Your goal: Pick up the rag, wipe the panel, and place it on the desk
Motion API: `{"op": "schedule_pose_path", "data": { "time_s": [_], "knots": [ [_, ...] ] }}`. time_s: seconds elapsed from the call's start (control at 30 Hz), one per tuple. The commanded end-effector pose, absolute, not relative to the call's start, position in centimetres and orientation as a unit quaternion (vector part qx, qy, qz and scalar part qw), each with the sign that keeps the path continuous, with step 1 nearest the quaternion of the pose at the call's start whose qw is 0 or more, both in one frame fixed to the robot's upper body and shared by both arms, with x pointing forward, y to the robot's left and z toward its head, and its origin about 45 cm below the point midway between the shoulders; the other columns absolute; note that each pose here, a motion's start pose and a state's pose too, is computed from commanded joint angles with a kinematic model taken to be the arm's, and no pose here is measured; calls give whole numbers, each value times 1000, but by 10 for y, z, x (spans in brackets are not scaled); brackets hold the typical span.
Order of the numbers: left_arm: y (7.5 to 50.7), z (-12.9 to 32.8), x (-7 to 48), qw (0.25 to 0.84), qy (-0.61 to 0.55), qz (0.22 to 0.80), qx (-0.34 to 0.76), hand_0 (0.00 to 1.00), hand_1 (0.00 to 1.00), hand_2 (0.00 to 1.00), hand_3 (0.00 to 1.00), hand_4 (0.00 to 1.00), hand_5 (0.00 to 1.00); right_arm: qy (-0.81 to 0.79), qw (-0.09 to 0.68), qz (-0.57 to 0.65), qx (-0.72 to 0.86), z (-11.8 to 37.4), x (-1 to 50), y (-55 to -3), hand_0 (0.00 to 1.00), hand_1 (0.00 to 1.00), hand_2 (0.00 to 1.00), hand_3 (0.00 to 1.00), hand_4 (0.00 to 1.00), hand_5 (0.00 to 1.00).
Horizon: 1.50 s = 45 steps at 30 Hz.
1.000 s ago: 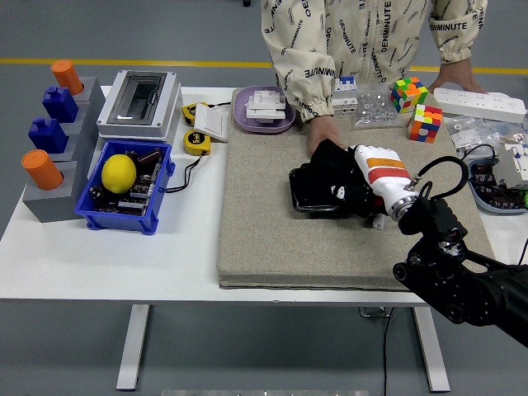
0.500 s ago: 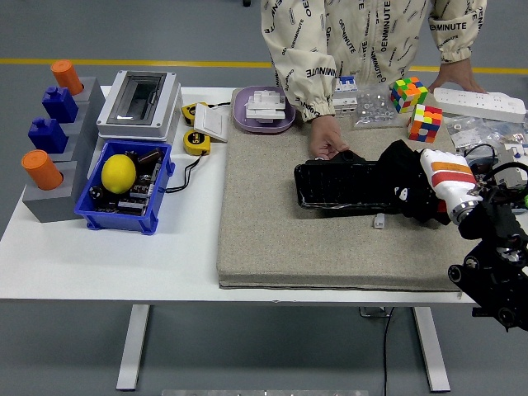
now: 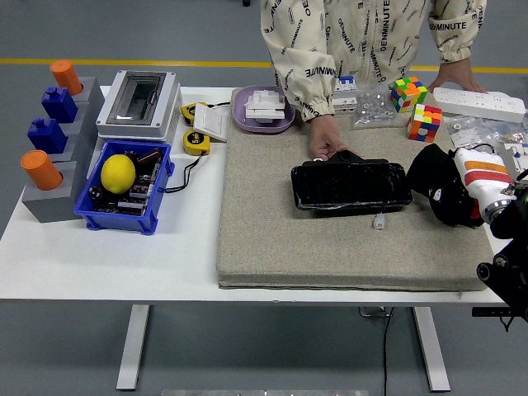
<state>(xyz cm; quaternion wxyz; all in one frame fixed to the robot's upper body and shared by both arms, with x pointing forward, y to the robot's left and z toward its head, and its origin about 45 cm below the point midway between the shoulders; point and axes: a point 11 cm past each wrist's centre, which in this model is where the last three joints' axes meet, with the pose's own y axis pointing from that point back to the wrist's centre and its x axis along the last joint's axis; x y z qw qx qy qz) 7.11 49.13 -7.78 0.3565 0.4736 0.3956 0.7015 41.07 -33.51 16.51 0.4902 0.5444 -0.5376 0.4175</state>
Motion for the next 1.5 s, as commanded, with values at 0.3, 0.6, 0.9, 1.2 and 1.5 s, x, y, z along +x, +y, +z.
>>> {"op": "schedule_pose_path", "data": {
  "time_s": [0.3,0.6,0.9,1.2,1.5],
  "knots": [
    [492,-78,69,355,396,701,476,652,663,695,580,679,448,-526,474,428,562,165,415,-308,366,456,509,528,874,236],
    [494,-77,67,355,394,699,479,651,663,695,580,679,447,-502,451,436,595,159,416,-263,368,455,508,529,874,236],
    [496,-76,67,355,392,697,484,651,663,695,580,680,447,-483,413,456,623,168,420,-211,367,455,508,529,874,235],
    [496,-76,67,355,391,697,485,652,661,695,581,679,448,-463,378,470,650,176,417,-164,367,456,508,529,875,233],
    [496,-76,69,356,391,698,483,653,662,695,581,679,450,-431,342,486,679,182,407,-113,366,456,508,528,875,233]
  ]
}}
